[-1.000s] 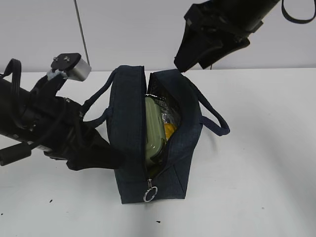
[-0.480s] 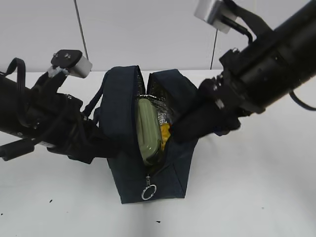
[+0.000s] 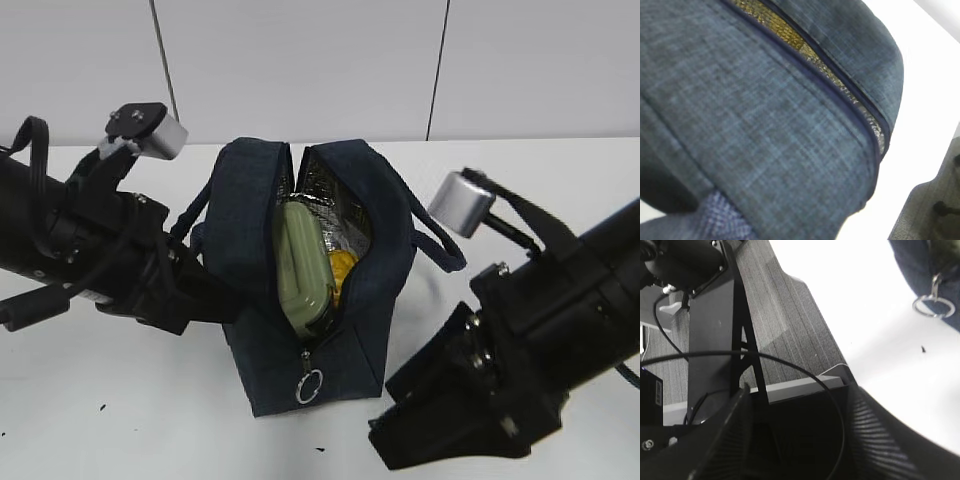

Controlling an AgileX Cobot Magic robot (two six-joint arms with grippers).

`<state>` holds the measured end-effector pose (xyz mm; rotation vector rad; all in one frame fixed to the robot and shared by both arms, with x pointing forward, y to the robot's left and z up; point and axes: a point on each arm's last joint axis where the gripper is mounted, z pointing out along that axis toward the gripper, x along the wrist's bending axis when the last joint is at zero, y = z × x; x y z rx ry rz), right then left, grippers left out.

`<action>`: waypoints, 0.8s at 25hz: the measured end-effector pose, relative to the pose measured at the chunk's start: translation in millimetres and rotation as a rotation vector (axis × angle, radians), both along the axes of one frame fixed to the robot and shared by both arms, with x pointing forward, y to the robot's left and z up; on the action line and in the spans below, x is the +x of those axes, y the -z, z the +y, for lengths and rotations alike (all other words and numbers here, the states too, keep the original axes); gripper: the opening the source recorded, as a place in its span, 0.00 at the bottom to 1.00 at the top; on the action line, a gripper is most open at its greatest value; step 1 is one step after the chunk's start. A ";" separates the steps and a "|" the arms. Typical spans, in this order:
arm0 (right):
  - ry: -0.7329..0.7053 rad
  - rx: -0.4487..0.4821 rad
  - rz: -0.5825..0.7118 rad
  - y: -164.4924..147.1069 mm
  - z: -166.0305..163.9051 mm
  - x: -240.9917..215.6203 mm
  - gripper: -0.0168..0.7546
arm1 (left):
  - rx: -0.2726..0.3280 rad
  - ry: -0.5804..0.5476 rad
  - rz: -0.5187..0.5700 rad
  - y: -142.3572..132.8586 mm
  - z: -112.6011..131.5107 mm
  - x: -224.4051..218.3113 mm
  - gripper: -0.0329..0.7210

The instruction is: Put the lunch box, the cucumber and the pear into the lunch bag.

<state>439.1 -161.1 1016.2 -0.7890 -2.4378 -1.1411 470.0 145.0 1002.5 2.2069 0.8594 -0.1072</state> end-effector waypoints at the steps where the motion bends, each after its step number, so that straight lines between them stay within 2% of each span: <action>1: -0.003 -0.002 0.004 3.0 -0.6 -1.8 0.63 | 0.000 0.002 0.002 0.0 -0.1 -0.2 0.03; 12: 0.022 0.010 -0.020 3.4 -0.2 0.3 0.63 | 0.012 0.018 0.003 0.8 0.5 -1.3 0.03; 16: 0.010 -0.009 -0.165 4.8 -1.3 7.7 0.63 | 0.021 0.017 -0.007 1.1 1.1 -0.5 0.03; 20: -0.016 0.029 -0.293 1.5 0.7 12.8 0.63 | 0.027 -0.008 -0.034 1.0 1.7 2.6 0.03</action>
